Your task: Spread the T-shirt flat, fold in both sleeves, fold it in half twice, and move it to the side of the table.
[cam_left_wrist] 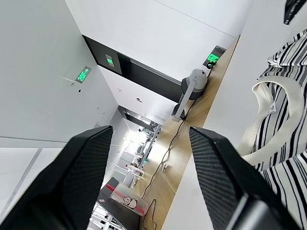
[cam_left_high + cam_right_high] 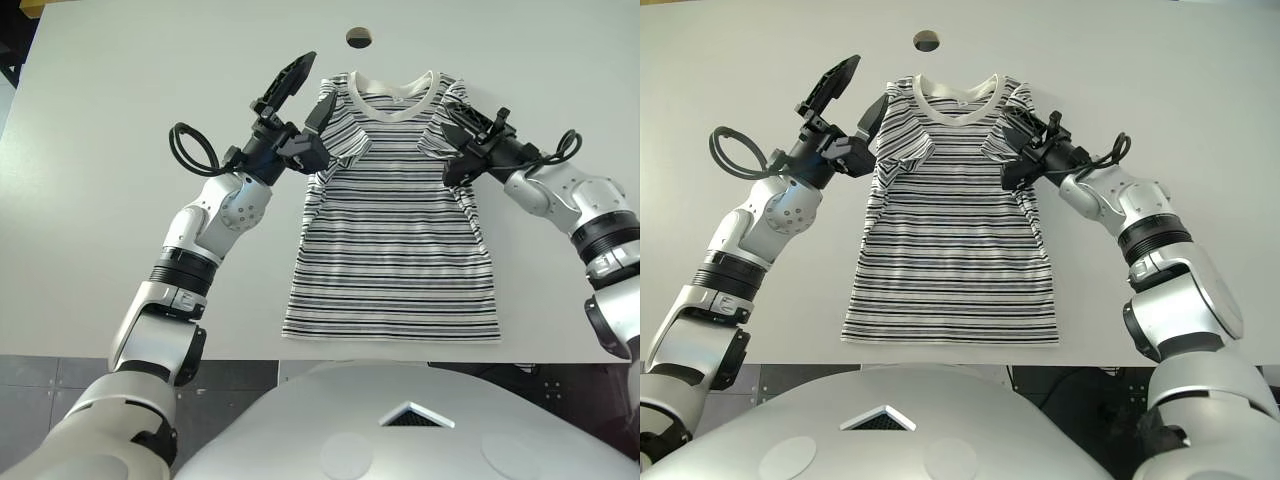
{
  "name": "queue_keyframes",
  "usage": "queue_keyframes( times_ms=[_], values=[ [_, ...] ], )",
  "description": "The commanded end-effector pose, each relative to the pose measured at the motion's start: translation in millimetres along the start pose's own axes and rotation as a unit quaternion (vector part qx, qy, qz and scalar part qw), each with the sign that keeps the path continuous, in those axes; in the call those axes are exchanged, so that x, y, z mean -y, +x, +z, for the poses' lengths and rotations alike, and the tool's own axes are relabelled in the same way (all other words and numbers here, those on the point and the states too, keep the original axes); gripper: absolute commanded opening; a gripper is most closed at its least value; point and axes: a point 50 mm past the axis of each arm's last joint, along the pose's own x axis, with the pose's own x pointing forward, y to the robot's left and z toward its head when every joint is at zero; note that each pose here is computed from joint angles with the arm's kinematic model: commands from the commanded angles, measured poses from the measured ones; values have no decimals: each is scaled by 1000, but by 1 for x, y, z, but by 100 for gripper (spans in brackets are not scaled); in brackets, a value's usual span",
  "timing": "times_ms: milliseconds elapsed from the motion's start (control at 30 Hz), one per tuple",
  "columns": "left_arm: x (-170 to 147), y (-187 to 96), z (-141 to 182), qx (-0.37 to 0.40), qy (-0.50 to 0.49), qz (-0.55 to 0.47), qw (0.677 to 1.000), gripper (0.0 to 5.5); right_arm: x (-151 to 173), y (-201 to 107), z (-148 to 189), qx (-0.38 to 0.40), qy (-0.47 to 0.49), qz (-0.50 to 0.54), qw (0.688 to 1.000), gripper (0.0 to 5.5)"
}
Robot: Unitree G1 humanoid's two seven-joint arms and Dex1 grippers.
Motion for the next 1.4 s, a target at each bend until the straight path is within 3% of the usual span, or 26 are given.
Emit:
queue_keyframes(
  times_ms=[33,100,233,300,433,567,667,767,1000,1267,1400],
  values=[
    [-1,-2,-5,-11,-2,-5,1000,297,19,-2,-4,5,-5,-43,999,268],
    [-4,-6,-9,-17,3,-9,1000,297,31,-13,-9,3,5,-77,997,311],
    [-19,-55,-15,-2,-18,-63,998,297,64,-97,-12,10,137,-172,975,328],
    [-28,-87,-20,-27,-23,-92,995,297,55,-142,-5,-13,175,-125,977,328],
    [-31,-132,-13,-57,-28,-175,982,297,28,-195,15,-44,190,26,981,328],
    [-18,-194,3,-107,-74,-356,926,297,4,-240,47,-40,203,224,952,328],
    [-19,-230,18,-137,-104,-448,877,297,-2,-251,59,-23,205,320,925,328],
    [-22,-232,38,-112,-123,-485,859,297,-8,-250,73,16,210,370,905,328],
    [-5,-210,53,-24,-106,-538,836,297,-10,-231,104,108,221,399,883,328],
    [10,-184,50,46,-87,-561,822,297,-10,-210,105,131,210,381,891,328],
    [14,-189,56,68,-101,-584,803,297,-9,-204,100,135,200,380,893,328]
  ],
)
